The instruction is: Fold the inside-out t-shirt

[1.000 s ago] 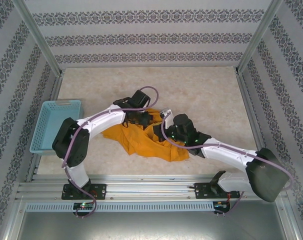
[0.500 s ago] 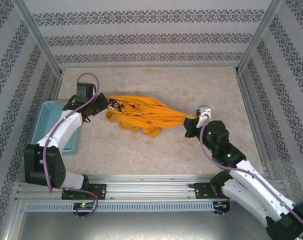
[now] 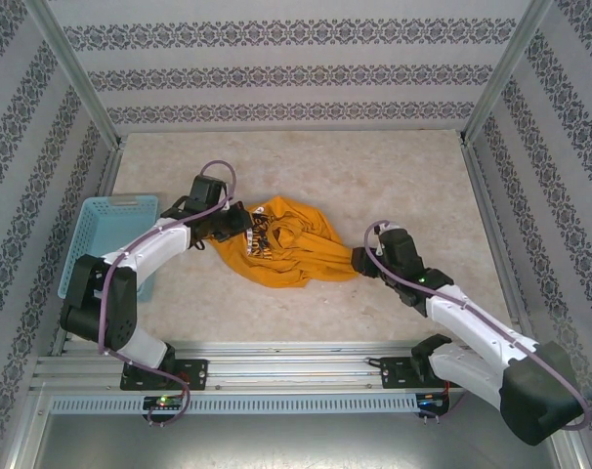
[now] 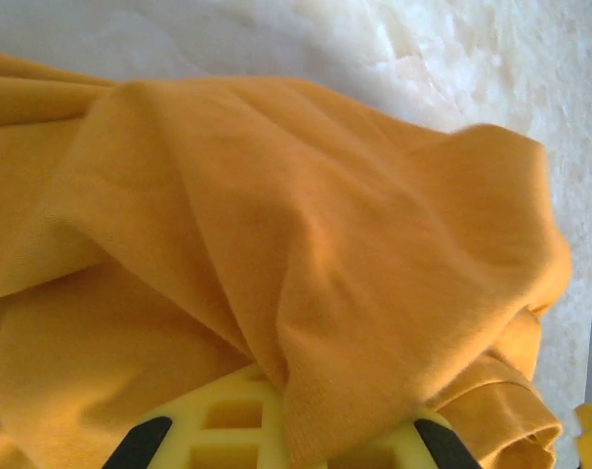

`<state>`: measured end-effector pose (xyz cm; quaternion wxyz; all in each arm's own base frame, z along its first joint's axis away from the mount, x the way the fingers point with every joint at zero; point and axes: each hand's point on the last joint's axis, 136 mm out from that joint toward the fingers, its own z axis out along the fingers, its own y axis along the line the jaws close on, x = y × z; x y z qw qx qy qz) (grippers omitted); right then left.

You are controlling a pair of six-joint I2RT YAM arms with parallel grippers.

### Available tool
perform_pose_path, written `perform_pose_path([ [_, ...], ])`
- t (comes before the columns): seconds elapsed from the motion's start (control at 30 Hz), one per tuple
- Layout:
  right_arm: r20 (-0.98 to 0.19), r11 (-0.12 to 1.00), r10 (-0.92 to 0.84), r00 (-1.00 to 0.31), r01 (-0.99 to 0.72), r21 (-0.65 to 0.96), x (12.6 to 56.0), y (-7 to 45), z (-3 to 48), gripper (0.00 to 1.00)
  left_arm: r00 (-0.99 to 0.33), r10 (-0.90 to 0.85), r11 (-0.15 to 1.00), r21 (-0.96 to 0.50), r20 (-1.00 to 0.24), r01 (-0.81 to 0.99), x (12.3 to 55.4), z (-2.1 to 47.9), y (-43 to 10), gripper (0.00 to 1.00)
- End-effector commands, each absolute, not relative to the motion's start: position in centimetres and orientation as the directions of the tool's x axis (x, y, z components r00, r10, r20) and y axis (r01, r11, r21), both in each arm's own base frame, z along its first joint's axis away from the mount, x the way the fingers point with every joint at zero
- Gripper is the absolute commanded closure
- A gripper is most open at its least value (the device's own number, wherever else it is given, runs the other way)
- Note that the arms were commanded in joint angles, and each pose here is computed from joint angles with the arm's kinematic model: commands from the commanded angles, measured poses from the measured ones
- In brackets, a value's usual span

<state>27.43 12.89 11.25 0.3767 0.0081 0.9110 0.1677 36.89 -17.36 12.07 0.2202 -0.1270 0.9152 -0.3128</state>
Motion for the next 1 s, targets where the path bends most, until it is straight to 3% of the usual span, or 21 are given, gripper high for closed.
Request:
perform_pose_path([
  [0.0, -0.782, 0.945, 0.067, -0.620, -0.211, 0.249, 28.4, 14.7, 16.6, 0.38, -0.860, -0.340, 0.775, -0.631, -0.380, -0.028, 37.0, 13.2, -17.8, 1.00],
  [0.13, -0.776, 0.887, 0.048, -0.629, -0.330, 0.322, 28.7, 20.2, 18.3, 0.35, -0.854, -0.335, 0.779, -0.627, -0.397, -0.013, 36.7, 13.7, -17.9, 1.00],
  [0.33, -0.729, 0.825, -0.007, -0.685, -0.415, 0.383, 29.8, 28.0, 17.0, 0.44, -0.856, -0.334, 0.776, -0.630, -0.395, -0.012, 36.4, 13.7, -17.9, 1.00],
  [0.6, -0.668, 0.873, -0.026, -0.744, -0.342, 0.348, 31.9, 29.3, 13.9, 0.52, -0.860, -0.324, 0.775, -0.632, -0.393, -0.004, 36.0, 13.5, -18.0, 1.00],
  [0.73, -0.658, 0.902, -0.042, -0.752, -0.311, 0.299, 32.5, 28.7, 13.4, 0.70, -0.858, -0.323, 0.781, -0.624, -0.399, -0.004, 35.9, 13.4, -17.8, 1.00],
  [0.87, -0.673, 0.930, -0.069, -0.736, -0.291, 0.224, 33.0, 27.3, 14.4, 0.96, -0.843, -0.316, 0.798, -0.602, -0.435, 0.012, 35.9, 14.3, -17.4, 1.00],
  [0.97, -0.708, 0.950, -0.070, -0.703, -0.263, 0.167, 33.6, 25.0, 17.0, 1.00, -0.827, -0.311, 0.814, -0.580, -0.469, 0.023, 36.0, 15.3, -16.8, 1.00],
])
